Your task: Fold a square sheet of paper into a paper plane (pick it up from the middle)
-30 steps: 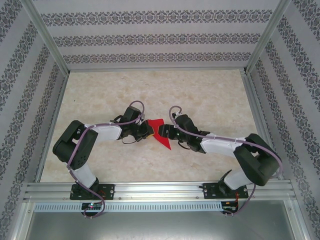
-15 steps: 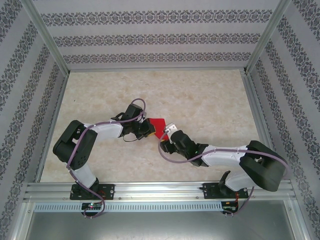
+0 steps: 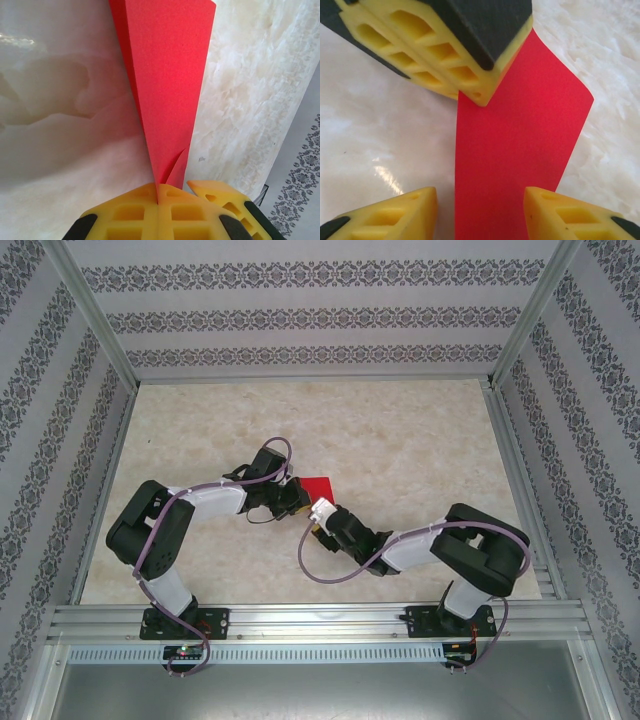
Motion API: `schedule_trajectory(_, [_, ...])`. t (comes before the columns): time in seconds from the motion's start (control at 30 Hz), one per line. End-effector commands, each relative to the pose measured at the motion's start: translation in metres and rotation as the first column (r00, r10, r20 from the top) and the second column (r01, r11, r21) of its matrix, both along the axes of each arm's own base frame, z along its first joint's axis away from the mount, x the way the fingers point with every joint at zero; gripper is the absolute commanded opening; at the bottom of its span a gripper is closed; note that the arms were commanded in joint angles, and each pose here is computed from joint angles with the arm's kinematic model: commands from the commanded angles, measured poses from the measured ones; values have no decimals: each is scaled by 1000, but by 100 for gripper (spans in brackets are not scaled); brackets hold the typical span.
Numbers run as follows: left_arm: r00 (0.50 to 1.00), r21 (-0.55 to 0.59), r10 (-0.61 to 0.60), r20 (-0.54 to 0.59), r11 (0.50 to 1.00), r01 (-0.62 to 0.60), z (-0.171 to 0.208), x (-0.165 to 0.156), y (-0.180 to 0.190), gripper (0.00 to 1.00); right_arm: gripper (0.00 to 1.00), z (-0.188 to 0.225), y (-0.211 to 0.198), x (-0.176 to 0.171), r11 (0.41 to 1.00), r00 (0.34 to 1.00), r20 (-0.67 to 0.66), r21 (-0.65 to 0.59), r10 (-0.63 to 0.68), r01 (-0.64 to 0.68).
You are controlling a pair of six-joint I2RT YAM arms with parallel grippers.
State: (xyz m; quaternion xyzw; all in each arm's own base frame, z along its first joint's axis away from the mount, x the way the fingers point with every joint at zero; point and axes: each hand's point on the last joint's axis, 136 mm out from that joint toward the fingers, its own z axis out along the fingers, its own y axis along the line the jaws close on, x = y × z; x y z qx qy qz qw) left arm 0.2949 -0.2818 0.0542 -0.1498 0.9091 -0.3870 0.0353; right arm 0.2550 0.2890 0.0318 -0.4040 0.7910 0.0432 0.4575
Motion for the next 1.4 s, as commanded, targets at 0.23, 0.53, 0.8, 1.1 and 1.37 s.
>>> schedule_trajectory(0.23, [1000,9,1,-7,1000,-1,9,0,-5,3,32,13,14,15,999,990,137,-39,25,-20])
schedule_trajectory(0.53, [999,-3,32,-4,999,-32,21,7,5,12,11,5,12,10,998,993,114,-43,43,-38])
schedule_trajectory(0.8, [993,7,102,60,995,-102,50,27,43,44,5,10,19,0,995,996,62,73,61,-65])
schedule_trajectory(1.1, [980,25,129,149,991,-134,67,29,69,57,3,23,30,-7,945,998,-62,328,26,-4])
schedule_trajectory(1.37, [979,-38,100,176,995,-95,57,20,63,57,1,30,28,-4,858,975,-224,500,-2,117])
